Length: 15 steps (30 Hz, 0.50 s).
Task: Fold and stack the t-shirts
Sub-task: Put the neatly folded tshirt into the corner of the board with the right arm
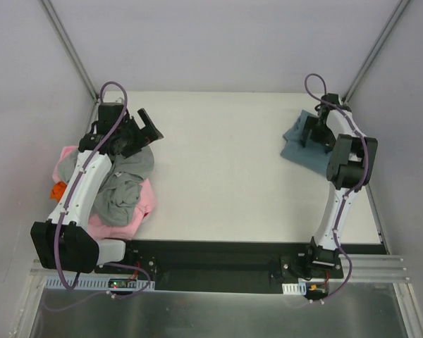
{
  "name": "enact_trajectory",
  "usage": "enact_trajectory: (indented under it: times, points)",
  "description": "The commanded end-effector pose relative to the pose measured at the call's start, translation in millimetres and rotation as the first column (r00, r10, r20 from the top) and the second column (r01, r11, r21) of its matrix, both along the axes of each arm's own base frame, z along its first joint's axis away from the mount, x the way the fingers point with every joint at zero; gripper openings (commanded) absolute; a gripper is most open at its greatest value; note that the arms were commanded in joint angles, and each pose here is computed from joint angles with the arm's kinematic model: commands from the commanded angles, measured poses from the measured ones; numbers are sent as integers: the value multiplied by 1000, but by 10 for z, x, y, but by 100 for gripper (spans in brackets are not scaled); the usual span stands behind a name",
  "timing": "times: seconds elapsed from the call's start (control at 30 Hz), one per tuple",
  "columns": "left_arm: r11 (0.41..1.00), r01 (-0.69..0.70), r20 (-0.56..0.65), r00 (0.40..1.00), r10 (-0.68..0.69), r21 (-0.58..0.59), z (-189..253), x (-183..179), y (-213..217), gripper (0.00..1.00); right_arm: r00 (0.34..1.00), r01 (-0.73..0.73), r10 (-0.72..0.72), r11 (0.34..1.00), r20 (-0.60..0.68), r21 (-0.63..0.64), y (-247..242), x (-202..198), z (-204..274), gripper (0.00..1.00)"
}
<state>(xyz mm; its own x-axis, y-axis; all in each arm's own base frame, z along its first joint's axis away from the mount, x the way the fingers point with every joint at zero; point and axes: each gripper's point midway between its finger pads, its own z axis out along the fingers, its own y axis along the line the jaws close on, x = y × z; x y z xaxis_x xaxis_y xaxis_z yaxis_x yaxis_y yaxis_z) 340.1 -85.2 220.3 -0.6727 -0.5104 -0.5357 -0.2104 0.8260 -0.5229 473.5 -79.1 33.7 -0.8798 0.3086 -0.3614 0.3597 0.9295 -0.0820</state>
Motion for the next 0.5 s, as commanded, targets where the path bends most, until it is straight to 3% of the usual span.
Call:
enact_trajectory:
  times: [0.0,0.17,0.27,0.37,0.4,0.47]
  points:
    - [1000,23,36,999,-23,-2,183,60,1,99,958,-263,259,965,-125,-17,141,-606,163,96]
    - [1000,28,31,999,-28,6,164,88,4,99,924,-363,352,930,-151,-52,103,-951,192,96]
    - [997,67,37,997,-66,-24,208,80,-73,99,920,-382,365,917,-144,-116,14,-939,521,96]
    - [993,116,60,992,-114,-28,271,37,-125,99,940,-340,340,929,-29,-144,51,-858,1128,96]
    - [991,128,70,990,-126,-28,300,24,-136,99,940,-312,330,935,87,-169,81,-750,1533,96]
    - [991,137,90,987,-135,-14,344,-19,-128,99,924,-299,317,947,215,-115,253,-703,1834,96]
